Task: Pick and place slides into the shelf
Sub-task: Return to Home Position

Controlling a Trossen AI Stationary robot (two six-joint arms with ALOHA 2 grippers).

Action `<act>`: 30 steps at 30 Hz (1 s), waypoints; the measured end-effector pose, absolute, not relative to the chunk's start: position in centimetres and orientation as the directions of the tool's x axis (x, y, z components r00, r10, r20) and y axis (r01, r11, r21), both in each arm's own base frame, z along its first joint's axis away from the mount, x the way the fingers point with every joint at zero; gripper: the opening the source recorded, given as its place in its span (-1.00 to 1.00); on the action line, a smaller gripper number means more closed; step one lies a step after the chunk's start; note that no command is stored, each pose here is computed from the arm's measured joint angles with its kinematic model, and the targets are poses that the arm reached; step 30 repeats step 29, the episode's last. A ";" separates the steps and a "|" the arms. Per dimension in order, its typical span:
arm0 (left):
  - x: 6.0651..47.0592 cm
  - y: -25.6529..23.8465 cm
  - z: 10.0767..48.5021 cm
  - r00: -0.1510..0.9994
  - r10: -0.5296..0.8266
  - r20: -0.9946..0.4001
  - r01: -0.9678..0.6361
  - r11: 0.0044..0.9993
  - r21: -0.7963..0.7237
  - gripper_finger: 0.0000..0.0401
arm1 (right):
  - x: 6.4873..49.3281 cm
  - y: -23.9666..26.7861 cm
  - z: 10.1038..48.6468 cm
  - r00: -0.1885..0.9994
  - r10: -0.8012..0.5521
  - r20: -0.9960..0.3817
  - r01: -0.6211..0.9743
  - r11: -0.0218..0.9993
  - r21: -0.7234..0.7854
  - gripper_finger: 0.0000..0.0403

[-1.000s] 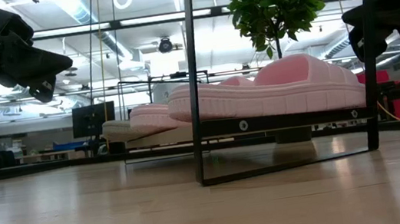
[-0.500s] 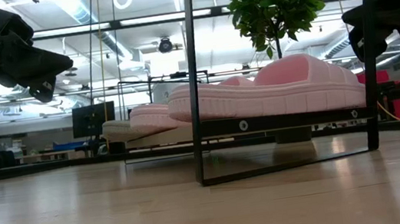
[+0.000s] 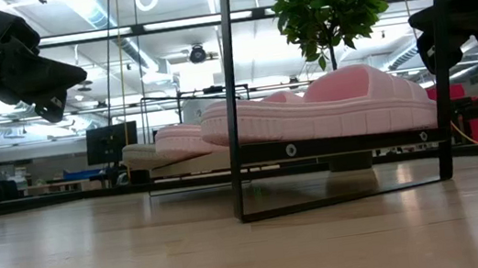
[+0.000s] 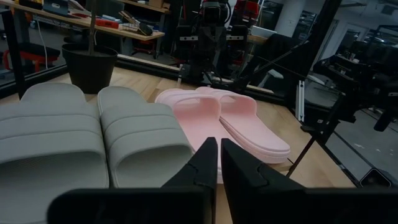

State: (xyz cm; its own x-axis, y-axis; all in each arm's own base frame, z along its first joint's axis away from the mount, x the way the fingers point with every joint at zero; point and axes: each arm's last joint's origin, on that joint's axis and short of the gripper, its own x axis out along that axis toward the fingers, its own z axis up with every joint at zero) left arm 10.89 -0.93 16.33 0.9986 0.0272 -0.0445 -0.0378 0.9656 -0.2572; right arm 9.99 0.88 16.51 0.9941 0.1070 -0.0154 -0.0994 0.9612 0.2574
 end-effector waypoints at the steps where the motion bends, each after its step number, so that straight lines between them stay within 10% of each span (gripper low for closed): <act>1: 10.9 -0.9 16.3 0.999 0.027 -0.044 -0.037 0.966 -0.257 -0.88 | 10.0 0.9 16.5 0.994 0.107 -0.016 -0.100 0.961 0.257 -0.91; 30: 10.9 -0.9 16.3 0.999 0.027 -0.044 -0.038 0.966 -0.257 -0.86 | 10.0 0.9 16.5 0.994 0.108 -0.016 -0.100 0.961 0.257 -0.91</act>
